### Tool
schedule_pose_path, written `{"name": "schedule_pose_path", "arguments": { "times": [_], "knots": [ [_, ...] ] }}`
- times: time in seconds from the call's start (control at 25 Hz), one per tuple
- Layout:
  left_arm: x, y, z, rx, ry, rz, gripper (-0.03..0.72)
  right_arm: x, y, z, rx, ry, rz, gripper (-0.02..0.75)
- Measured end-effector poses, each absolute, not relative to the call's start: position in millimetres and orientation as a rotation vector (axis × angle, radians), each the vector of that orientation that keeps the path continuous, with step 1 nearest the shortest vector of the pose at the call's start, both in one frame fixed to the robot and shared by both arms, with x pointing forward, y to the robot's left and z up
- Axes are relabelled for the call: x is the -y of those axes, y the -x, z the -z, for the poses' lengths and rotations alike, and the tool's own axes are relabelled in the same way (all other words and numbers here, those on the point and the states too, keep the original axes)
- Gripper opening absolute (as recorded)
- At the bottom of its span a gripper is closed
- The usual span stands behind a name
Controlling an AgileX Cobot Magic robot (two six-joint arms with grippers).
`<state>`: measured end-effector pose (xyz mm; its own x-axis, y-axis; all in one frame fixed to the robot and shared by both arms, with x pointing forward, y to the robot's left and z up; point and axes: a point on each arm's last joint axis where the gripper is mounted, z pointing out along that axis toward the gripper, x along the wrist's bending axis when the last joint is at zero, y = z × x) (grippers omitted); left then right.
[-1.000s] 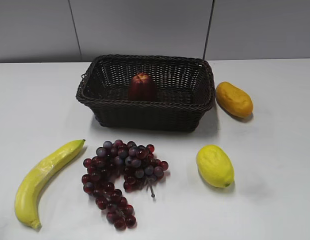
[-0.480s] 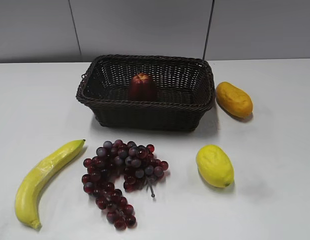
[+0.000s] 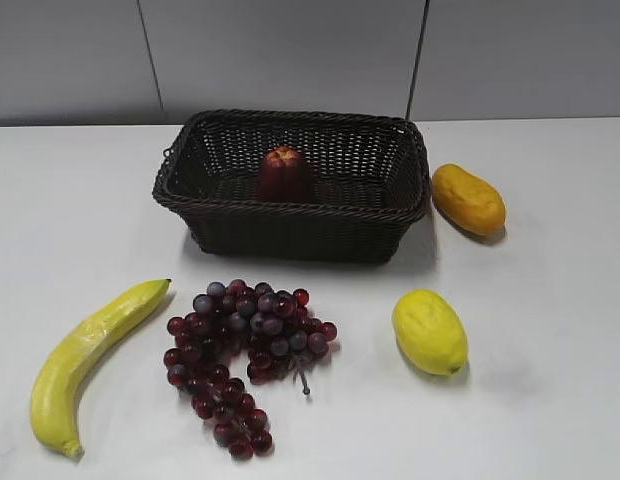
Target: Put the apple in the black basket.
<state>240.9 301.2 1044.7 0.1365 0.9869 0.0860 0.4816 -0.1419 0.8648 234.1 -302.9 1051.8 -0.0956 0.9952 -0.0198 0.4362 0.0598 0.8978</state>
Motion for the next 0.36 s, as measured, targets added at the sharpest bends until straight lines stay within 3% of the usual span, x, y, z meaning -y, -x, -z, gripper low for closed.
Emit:
{"name": "schedule_pose_path", "arguments": {
  "times": [0.36],
  "knots": [
    [-301.3,-240.0,-1044.1,-1.425,-1.721,-0.925,0.590,302.9,-234.1,-1051.8,-1.626,-1.459,-0.994,0.573]
  ]
}}
